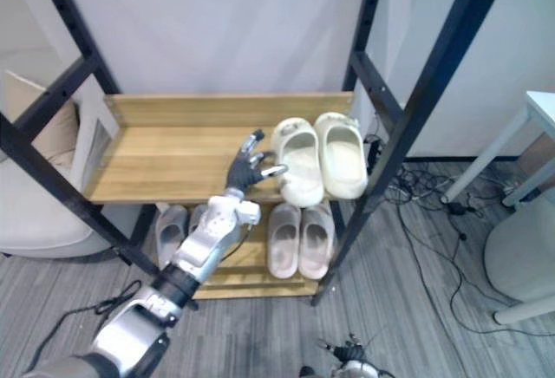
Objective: Organize the slippers on the shoe rack
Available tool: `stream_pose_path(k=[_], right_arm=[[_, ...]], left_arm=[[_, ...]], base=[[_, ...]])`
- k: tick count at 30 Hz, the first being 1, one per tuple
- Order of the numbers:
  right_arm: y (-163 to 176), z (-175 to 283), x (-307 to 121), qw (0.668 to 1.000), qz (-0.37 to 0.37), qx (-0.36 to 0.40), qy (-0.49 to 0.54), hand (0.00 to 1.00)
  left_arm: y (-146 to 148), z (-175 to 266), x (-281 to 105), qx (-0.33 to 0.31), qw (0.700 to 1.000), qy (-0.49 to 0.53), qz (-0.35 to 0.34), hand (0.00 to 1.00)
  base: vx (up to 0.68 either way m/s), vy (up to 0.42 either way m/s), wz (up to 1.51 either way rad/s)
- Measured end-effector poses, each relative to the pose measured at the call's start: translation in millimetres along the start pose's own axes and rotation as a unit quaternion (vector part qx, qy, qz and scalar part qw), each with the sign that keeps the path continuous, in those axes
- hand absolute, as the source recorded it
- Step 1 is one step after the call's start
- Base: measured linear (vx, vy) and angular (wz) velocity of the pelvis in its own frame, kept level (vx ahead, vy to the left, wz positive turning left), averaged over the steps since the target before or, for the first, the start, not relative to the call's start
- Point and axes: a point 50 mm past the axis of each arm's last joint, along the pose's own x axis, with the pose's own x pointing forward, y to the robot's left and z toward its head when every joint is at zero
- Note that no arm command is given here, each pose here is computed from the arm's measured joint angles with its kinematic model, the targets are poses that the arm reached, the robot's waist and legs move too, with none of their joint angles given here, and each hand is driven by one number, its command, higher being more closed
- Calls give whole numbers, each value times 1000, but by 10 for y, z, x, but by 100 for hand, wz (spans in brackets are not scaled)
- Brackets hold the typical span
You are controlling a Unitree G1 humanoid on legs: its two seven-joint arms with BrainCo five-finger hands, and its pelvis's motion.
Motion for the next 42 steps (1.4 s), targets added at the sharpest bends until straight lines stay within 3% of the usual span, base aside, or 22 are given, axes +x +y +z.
stream_pose_path(k=[7, 12, 16, 22, 25, 33, 42], right_arm=[[25, 6, 0, 1000, 16, -18, -2, 0], [77, -5, -6, 998, 37, -42, -2, 0], [107, -10, -11, 998, 44, -51, -2, 0], [137, -29, -18, 997, 50, -56, 0, 0], [170, -40, -28, 997, 51, -53, -1, 0], [170, -102, -36, 998, 45, -48, 7, 0], [142, -105, -32, 998, 39, -43, 7, 0]], left_arm=[[-106, 132, -389, -71, 993, -36, -82, 0], [-430, -189, -888, -146, 969, 51, -191, 0], [-476, -617, -1239, -153, 952, 158, -212, 0], [-182, -1447, -1865, -70, 913, 364, -172, 0], [138, -1762, -2178, -1, 882, 456, -118, 0], [797, -2029, -2900, 124, 787, 604, 11, 0], [937, -2016, -2958, 143, 773, 614, 66, 0]], base=[[-33, -25, 9], [-31, -26, 9], [-24, -33, 21], [-54, -18, 6], [-78, -5, 0], [-38, -2, 2], [64, 4, -10]])
